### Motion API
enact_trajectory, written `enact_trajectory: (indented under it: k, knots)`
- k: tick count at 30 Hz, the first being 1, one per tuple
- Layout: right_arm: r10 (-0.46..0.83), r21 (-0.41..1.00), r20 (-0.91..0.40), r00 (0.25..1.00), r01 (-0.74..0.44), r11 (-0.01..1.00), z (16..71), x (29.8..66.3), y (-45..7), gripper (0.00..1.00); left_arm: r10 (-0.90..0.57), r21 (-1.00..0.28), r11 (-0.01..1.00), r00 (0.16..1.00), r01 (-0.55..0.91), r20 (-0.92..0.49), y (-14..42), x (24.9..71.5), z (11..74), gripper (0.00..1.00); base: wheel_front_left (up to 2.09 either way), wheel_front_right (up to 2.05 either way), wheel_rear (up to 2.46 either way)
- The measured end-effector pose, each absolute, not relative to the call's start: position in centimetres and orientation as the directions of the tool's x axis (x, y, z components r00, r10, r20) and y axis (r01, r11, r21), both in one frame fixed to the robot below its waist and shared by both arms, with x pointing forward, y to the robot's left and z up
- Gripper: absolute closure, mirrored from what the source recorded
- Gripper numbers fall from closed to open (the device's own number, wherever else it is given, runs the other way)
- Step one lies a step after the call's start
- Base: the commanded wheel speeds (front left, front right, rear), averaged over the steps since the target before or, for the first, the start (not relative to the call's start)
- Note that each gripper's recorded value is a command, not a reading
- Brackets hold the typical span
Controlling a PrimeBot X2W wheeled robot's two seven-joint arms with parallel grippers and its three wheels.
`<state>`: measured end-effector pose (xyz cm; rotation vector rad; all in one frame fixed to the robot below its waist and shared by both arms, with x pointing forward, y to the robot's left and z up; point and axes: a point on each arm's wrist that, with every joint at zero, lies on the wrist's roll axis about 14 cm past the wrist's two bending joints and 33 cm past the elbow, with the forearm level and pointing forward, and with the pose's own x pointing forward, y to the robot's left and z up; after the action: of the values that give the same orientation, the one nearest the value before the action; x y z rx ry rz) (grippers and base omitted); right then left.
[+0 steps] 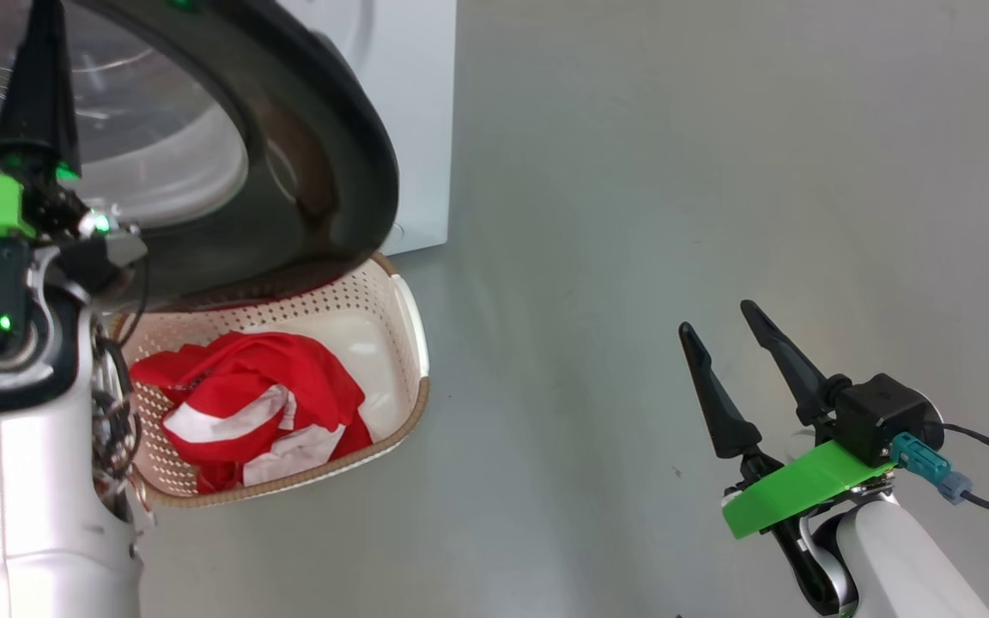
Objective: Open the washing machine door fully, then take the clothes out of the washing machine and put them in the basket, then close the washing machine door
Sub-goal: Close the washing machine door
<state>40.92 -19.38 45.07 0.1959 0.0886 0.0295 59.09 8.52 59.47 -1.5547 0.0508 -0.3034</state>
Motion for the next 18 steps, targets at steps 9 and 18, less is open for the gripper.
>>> enact_trajectory:
  k: [9, 18]
  knots:
    - [0.017, 0.194, -0.101, 0.995, 0.003, 0.981, 44.6, 40.6, -20.0, 0.0, -0.248, -0.984, -0.031, 0.952, 0.176, 0.178, 7.1, 60.6, 59.5, 1.0, 0.0, 0.0, 0.0]
    - [0.024, 0.202, -0.065, 0.998, -0.011, 0.979, 45.8, 40.7, -19.6, 0.0, -0.262, -0.984, -0.028, 0.949, 0.176, 0.177, 8.0, 58.5, 59.3, 0.0, 0.0, 0.0, 0.0]
